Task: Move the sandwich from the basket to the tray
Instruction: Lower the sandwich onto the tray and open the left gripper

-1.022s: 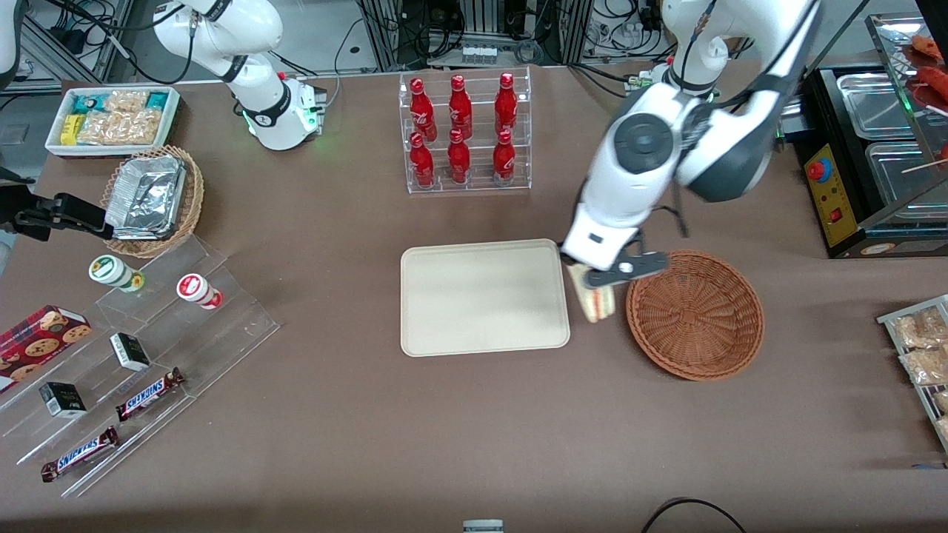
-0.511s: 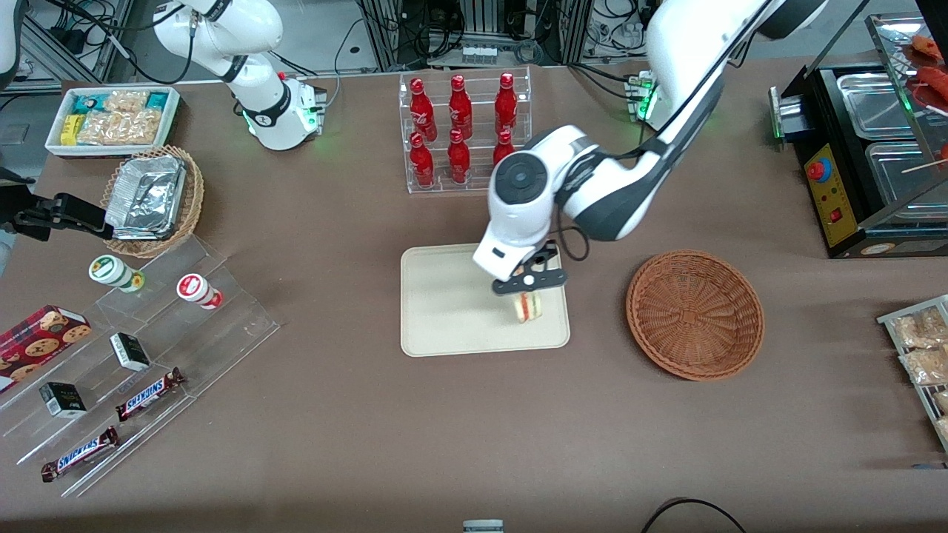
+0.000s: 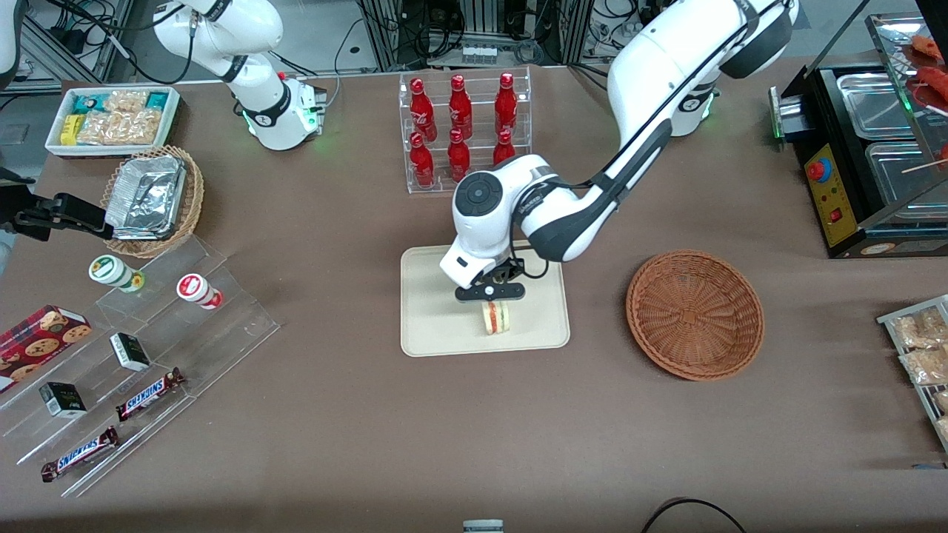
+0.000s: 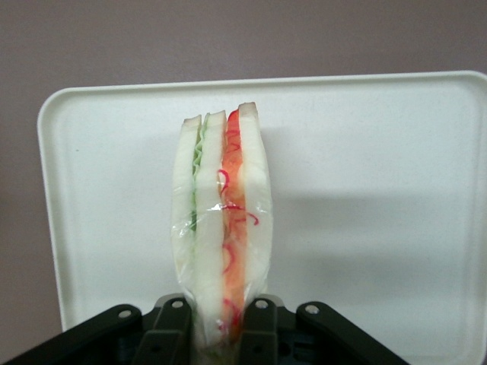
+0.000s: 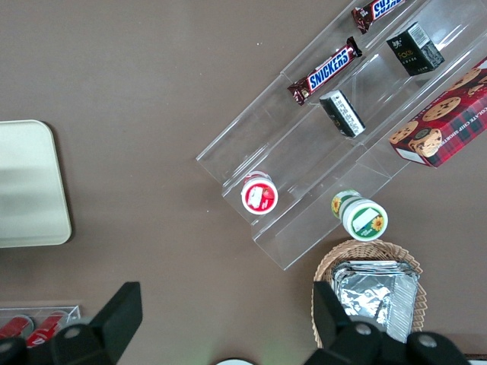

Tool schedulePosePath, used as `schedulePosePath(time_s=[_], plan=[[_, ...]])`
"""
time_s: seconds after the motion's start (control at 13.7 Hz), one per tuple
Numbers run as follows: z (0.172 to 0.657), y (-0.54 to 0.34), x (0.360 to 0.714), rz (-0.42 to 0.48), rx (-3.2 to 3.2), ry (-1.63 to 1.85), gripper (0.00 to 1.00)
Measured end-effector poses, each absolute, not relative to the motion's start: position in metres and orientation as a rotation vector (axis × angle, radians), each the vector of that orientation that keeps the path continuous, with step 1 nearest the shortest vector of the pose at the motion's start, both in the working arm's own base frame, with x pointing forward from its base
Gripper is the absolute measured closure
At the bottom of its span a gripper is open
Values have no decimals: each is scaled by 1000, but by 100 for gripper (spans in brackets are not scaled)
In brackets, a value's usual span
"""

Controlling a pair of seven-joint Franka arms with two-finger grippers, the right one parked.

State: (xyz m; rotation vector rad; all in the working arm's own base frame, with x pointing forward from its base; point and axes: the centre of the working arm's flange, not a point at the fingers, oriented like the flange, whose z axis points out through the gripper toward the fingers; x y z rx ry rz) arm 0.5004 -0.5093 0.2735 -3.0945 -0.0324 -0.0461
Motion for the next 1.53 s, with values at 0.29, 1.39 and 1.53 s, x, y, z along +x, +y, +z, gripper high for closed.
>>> schedulePosePath(time_s=[0.29,1.39,1.53], plan=[[247,-525,492,-59,-3128,-22,82],[235,-535,481,-39,-3110,-63,36],[259,-532,492,-76,-3109,-112,13]])
